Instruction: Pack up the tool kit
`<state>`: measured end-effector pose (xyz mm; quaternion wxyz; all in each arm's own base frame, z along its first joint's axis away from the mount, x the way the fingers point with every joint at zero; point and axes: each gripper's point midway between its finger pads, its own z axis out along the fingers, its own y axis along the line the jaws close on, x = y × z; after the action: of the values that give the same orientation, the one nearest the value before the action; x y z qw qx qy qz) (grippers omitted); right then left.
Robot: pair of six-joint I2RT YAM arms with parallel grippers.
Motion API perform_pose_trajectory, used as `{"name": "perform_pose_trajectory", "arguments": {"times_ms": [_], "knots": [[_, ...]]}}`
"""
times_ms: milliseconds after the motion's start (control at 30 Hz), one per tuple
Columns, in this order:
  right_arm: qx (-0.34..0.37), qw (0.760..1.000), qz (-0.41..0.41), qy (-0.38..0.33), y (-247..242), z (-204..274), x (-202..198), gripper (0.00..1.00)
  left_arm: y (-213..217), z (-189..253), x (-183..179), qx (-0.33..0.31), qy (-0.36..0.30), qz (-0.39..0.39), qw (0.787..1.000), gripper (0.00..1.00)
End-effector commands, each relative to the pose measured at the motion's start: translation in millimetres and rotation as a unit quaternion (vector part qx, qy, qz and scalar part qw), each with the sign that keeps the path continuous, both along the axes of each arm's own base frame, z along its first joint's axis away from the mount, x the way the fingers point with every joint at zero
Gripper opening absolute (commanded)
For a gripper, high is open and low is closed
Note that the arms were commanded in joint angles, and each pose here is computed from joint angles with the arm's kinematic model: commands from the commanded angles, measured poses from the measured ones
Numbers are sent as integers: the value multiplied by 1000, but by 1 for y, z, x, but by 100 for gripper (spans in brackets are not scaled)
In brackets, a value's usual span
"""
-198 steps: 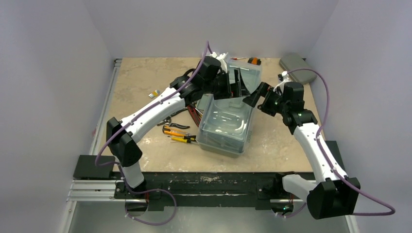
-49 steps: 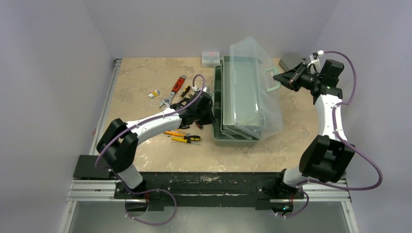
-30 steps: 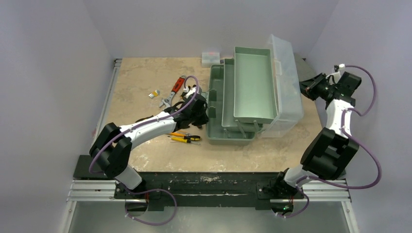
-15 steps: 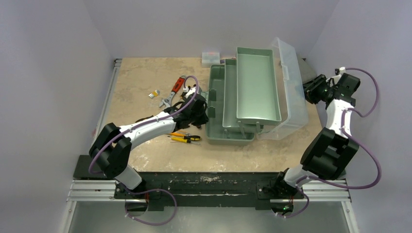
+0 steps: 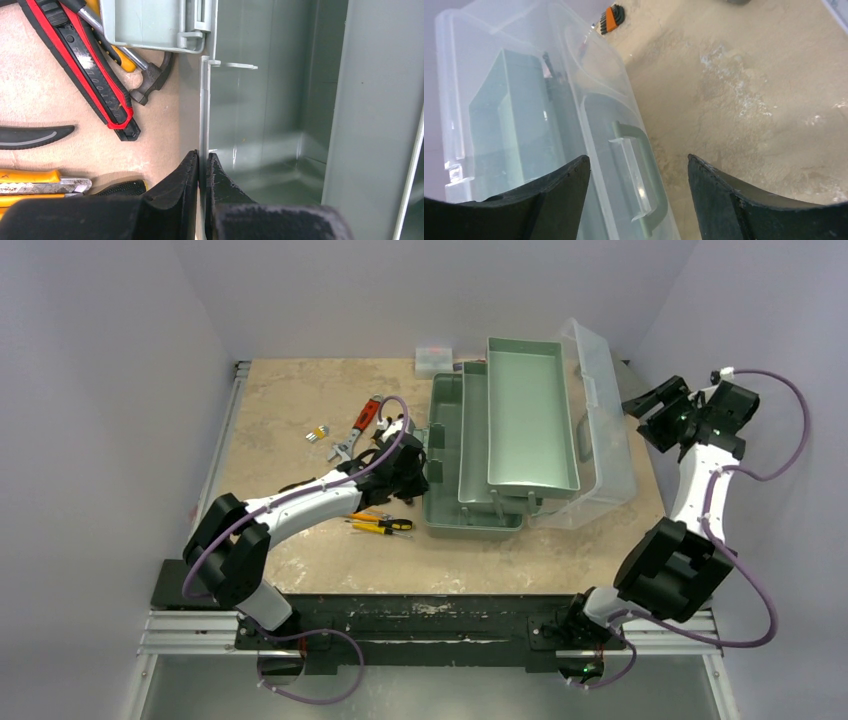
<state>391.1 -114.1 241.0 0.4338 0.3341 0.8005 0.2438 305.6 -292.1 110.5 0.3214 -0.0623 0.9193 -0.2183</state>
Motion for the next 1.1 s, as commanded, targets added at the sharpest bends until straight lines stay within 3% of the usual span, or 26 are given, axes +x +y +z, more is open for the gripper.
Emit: {"name": "perform_pose_trajectory", "arguments": {"times_ms": [0, 467, 767, 1067], "knots": [[-51, 998, -21, -34, -4, 42, -9, 73, 13, 1, -6, 16, 1, -4, 1000, 0], [-109, 990, -62, -62, -10, 82, -30, 83, 5, 4, -9, -6, 1, -18, 1000, 0], [-124, 986, -15, -106, 17, 108, -37, 84, -9, 0, -13, -26, 10, -28, 999, 0], [-142, 980, 75, -113, 82, 129, -21, 84, -42, -3, -26, -75, 14, -11, 997, 0]]}}
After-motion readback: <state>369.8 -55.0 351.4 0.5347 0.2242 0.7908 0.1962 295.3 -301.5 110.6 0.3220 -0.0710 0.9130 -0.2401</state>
